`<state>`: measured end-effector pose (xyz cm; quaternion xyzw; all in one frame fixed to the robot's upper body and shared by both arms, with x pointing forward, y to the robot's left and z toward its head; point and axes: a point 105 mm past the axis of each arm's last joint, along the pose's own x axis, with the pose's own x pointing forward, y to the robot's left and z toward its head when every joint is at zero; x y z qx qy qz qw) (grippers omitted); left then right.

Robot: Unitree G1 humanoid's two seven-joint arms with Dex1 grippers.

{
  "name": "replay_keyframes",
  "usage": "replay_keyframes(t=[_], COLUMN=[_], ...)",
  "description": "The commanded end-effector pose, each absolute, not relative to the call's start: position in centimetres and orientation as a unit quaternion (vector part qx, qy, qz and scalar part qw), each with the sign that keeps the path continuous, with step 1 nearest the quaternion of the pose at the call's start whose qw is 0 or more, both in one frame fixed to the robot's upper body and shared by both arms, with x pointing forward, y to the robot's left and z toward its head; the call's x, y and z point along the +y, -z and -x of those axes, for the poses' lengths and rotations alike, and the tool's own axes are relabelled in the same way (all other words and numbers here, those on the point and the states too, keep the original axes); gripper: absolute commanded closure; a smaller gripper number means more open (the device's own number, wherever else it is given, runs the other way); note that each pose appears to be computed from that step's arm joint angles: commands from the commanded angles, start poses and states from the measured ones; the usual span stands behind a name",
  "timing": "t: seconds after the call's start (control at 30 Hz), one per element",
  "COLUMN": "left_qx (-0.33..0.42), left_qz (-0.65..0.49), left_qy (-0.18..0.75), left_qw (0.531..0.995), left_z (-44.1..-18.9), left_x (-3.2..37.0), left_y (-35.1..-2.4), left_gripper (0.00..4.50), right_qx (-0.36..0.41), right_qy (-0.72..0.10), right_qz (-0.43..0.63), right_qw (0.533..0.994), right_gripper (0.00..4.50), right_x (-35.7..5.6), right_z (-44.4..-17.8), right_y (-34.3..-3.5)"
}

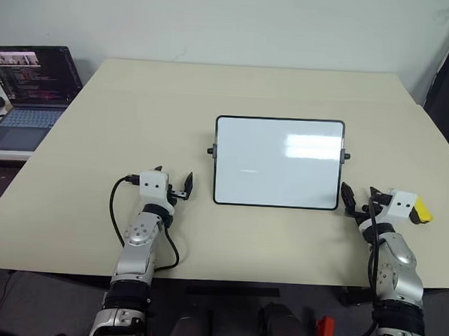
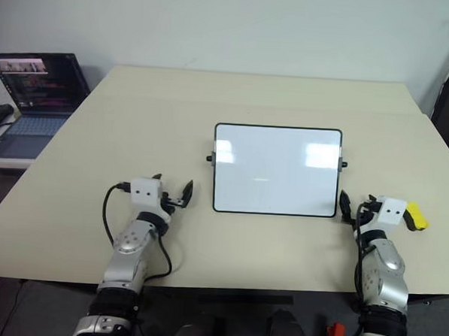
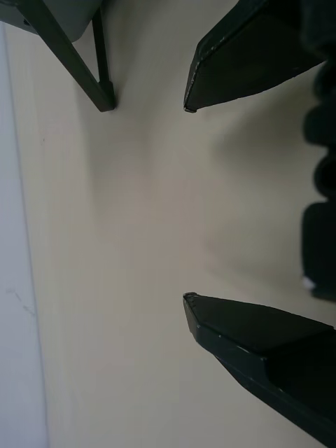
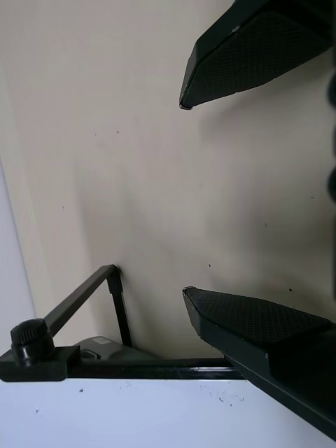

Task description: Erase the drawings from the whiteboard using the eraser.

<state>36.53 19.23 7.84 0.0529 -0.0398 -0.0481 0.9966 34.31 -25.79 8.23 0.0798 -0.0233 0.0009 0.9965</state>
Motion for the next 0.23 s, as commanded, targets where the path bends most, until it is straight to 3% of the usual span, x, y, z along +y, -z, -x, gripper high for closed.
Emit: replay_keyframes(t=[0.03,0.23], left_qx=[-0.057,-0.052], left_qz=[-0.044,-0.038], left_qy=[0.051,0.034], left_qw=[0.996,0.997], left_z=[-36.78,-35.78], left_x=[19.19,19.70], left_y=[-8.82,-8.07], left_gripper=[0.00,0.00], right_qx=[-0.057,-0.037], right_qy=[-0.002,-0.009], right_qz=[-0.066,-0.061], right_qw=[0.996,0.997], right_gripper=[0.04,0.04], right_x=[-25.61,-25.83], right_z=[-34.70,-34.37], right_y=[-10.20,-9.41])
